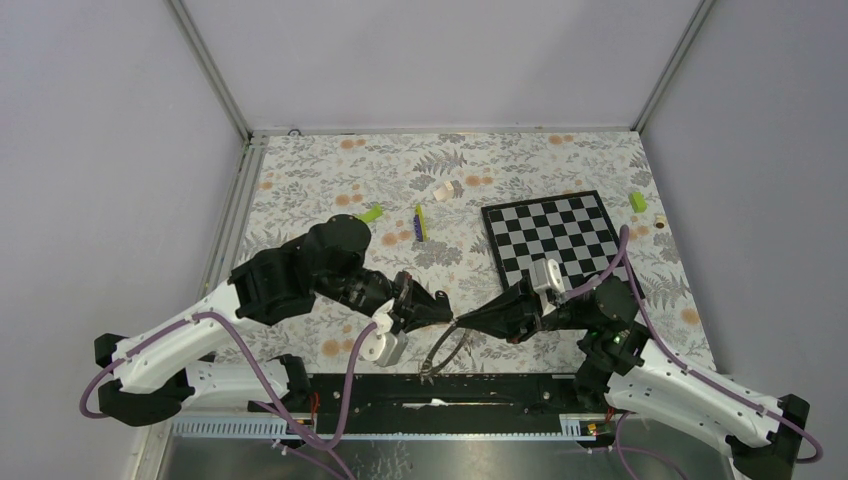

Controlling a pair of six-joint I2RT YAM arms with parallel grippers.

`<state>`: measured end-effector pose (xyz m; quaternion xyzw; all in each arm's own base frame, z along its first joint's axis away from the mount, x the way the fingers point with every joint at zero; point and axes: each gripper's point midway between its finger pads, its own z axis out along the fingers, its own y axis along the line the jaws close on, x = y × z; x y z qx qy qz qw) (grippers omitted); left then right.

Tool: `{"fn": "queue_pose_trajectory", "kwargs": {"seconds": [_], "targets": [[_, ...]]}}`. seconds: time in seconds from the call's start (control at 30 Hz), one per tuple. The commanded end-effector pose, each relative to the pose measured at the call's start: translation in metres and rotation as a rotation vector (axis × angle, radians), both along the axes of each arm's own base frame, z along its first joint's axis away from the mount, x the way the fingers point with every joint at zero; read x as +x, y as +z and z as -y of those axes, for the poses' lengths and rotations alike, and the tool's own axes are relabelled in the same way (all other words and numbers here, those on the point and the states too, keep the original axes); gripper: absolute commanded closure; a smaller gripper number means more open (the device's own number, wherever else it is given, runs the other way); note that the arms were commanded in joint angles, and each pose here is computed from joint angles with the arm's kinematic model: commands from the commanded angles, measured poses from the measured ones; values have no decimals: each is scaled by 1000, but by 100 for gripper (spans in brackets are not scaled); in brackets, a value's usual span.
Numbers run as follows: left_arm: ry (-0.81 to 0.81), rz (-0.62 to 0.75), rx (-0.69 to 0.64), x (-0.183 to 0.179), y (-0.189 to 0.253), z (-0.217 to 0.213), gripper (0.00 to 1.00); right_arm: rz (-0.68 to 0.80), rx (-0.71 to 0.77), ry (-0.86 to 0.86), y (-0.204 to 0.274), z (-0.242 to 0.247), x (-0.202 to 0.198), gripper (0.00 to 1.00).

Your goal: Remove the keys from the keyring

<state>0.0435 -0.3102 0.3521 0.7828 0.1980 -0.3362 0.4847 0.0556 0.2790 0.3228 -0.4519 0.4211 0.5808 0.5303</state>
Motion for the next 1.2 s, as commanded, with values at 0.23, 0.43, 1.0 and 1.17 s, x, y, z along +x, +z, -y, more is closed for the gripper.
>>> {"fn": "queue_pose_trajectory", "kwargs": {"seconds": [0.23,0.43,1.0,1.17], "targets": [[-32,14,-56,-6,15,1,100,69,61,-31,17,11,-3,99],[-35,13,-56,-6,14,1,100,81,57,-43,18,14,-2,100],[-47,9,-59,-7,18,4,100,58,49,-20,16,5,0,79],[-49,8,-57,-7,18,5,100,55,45,-10,17,3,-1,79]]}}
